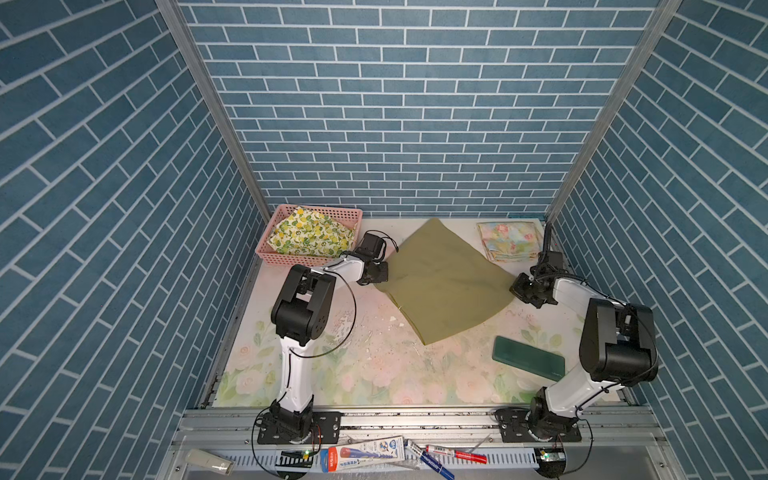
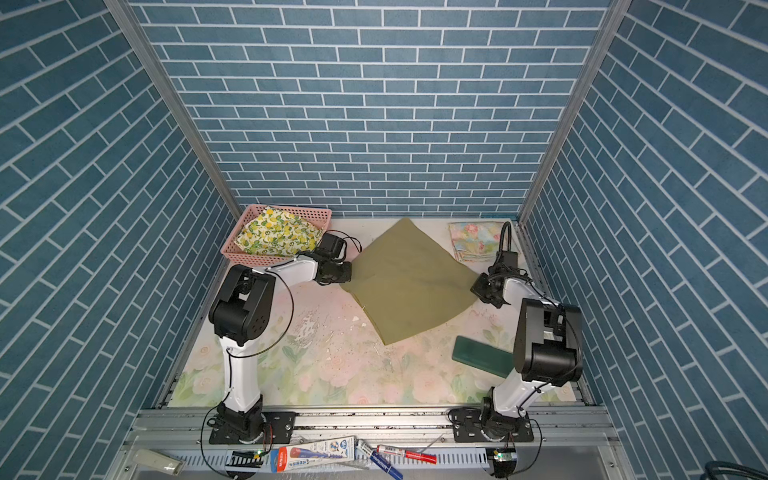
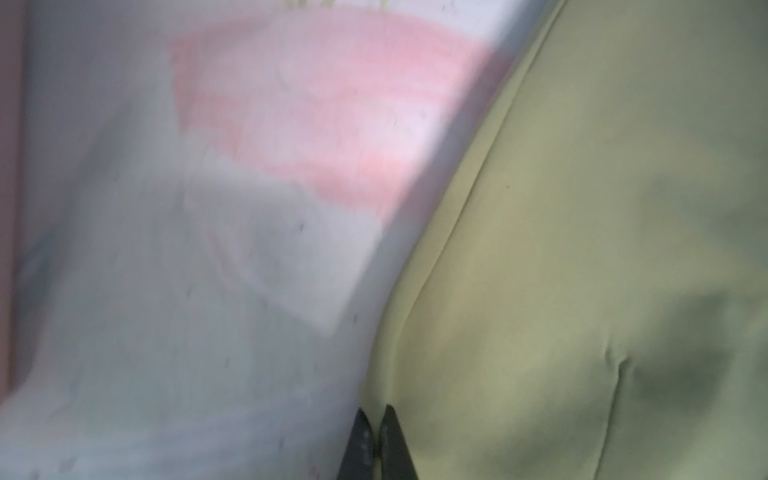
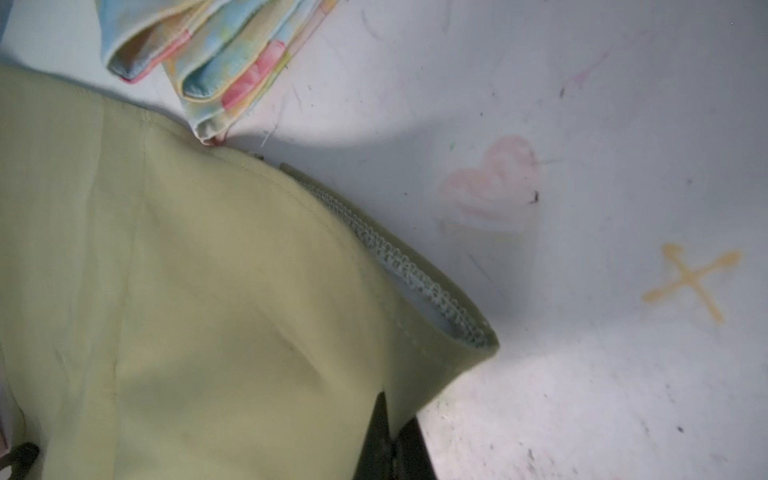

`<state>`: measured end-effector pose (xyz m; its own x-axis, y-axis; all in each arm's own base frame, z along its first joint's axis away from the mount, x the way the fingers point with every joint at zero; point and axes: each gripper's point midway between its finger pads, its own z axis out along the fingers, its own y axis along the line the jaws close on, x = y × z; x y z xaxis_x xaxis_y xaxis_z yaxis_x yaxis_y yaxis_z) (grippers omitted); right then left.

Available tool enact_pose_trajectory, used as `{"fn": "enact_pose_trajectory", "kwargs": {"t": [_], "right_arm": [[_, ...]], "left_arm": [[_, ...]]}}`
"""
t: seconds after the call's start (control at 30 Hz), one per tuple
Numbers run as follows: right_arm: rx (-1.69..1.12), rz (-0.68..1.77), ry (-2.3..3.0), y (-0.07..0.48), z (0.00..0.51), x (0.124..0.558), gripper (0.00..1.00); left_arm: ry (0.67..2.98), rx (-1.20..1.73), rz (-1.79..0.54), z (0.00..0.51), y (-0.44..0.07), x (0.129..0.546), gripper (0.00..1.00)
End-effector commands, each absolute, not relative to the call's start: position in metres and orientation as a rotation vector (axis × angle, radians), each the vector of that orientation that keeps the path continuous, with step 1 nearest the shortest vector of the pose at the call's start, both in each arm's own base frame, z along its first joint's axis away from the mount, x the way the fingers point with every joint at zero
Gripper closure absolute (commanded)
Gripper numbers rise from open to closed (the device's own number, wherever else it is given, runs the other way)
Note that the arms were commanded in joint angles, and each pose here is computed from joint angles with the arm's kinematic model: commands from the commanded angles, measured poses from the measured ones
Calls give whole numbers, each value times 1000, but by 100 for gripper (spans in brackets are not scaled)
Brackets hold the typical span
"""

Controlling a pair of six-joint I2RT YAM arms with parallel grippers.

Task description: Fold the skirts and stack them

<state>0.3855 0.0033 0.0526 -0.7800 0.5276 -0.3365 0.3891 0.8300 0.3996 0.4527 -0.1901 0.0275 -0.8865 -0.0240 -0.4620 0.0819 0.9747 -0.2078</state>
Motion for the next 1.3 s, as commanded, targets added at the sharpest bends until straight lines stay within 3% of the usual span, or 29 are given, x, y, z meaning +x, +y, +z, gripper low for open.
{"fn": "enact_pose_trajectory", "kwargs": {"t": [0.0,0.53,0.57,0.67,0.7,0.83,1.0,1.27], "right_arm": [[605,470,2554,10,69,395,100],[524,508,2618,23,65,425,100],[518,510,2619,24,66,427,95],[516,487,2621,25,70,424,48],[522,471,2619,24,71,420,37],[559,432,2590,19,76,403,21],[588,503,2583,26,70,397,21],[630,631,2583,37,39,395,32]], "left_arm": [[2648,5,-329,35,-186,438,100],[2675,-60,-332,30,-164,341,100],[2674,-65,-336,31,-163,336,100],[2669,-57,-335,34,-162,321,100],[2669,-52,-328,35,-161,316,100],[2659,-29,-340,41,-163,300,100],[2658,12,-361,43,-171,285,100],[2678,40,-362,39,-173,258,100]]}}
